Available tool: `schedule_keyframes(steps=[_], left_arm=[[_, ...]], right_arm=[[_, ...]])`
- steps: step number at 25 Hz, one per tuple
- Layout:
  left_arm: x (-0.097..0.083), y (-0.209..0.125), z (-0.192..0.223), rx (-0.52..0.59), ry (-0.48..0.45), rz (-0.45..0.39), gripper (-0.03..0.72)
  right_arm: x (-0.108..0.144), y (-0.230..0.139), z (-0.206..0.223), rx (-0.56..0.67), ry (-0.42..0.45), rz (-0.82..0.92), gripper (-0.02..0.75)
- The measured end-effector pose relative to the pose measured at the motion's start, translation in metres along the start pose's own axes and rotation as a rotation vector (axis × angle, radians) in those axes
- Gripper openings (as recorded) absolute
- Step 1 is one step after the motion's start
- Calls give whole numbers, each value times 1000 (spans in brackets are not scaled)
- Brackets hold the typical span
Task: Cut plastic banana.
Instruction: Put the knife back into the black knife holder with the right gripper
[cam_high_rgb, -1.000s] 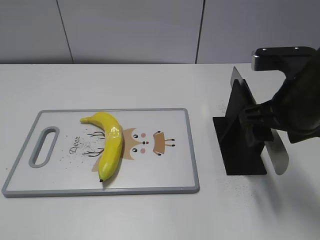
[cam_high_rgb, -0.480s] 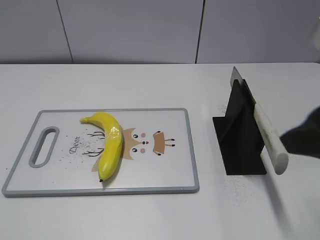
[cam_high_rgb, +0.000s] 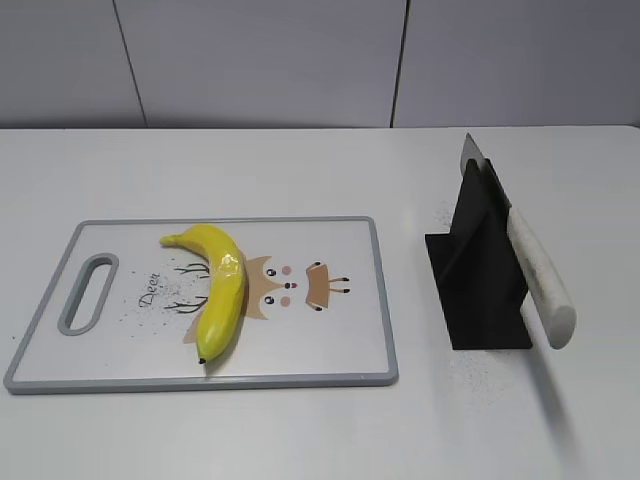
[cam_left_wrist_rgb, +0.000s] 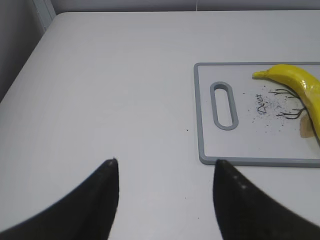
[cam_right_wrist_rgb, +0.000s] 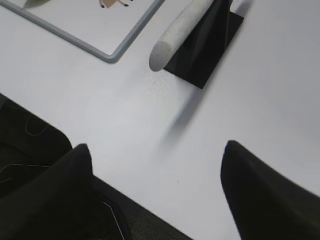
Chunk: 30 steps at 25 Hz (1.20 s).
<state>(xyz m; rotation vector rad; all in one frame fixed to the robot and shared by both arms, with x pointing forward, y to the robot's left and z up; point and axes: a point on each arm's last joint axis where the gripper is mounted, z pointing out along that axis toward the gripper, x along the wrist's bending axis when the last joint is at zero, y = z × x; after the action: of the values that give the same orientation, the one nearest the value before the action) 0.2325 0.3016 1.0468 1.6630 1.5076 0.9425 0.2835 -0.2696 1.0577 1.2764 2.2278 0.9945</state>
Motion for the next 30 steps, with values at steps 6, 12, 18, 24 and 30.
schedule_keyframes(steps=[6, 12, 18, 24, 30], left_arm=[[0, 0, 0, 0, 0, 0, 582], [0, 0, 0, 0, 0, 0, 581], [0, 0, 0, 0, 0, -1, 580], [0, 0, 0, 0, 0, -1, 580], [0, 0, 0, 0, 0, -1, 580]], right_arm=[[0, -21, -19, -109, -25, -18, 594], [-2, -37, -38, -259, -66, -39, 594], [-1, -41, -43, -298, -75, -33, 594], [-1, -41, -42, -295, -206, 54, 594], [1, -41, -42, -287, -400, 186, 594]])
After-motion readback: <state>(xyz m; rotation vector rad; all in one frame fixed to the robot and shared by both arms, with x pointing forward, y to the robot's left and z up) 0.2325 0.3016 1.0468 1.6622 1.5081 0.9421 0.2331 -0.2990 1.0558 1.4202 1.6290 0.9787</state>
